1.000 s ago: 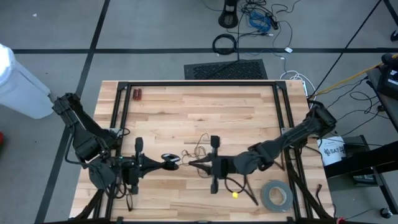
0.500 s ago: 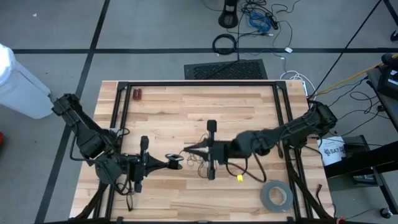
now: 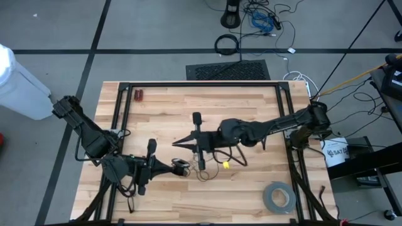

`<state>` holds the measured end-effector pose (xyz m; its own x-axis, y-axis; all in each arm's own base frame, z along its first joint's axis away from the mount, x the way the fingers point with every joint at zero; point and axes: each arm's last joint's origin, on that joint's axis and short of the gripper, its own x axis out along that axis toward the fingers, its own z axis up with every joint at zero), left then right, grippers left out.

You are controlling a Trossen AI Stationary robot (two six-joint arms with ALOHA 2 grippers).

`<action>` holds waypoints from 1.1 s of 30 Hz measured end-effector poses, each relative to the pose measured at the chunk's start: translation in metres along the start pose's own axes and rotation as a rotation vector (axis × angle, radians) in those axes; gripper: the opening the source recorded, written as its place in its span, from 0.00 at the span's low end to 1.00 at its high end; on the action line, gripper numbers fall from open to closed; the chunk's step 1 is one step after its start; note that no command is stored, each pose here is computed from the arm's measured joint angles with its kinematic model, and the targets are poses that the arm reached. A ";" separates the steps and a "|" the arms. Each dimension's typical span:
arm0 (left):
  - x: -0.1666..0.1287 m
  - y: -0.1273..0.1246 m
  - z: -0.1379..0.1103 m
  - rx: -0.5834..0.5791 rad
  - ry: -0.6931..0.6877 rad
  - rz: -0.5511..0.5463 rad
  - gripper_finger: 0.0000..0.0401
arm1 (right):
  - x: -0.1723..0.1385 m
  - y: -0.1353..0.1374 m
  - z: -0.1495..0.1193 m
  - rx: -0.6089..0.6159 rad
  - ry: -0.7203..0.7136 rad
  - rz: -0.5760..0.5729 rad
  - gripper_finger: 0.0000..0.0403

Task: Coil cords
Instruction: Uncoil the black wire from the spool

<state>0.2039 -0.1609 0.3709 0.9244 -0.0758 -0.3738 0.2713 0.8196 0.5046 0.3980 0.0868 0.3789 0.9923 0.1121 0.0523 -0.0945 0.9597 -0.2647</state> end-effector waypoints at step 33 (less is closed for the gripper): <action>-0.001 0.001 -0.010 0.015 0.113 0.084 0.00 | -0.004 0.133 -0.096 0.277 0.192 -0.288 0.37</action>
<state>0.1999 -0.1545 0.3636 0.9080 0.0584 -0.4148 0.1986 0.8119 0.5490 0.3894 0.1898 0.2513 0.9757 -0.1946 -0.1006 0.1959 0.9806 0.0035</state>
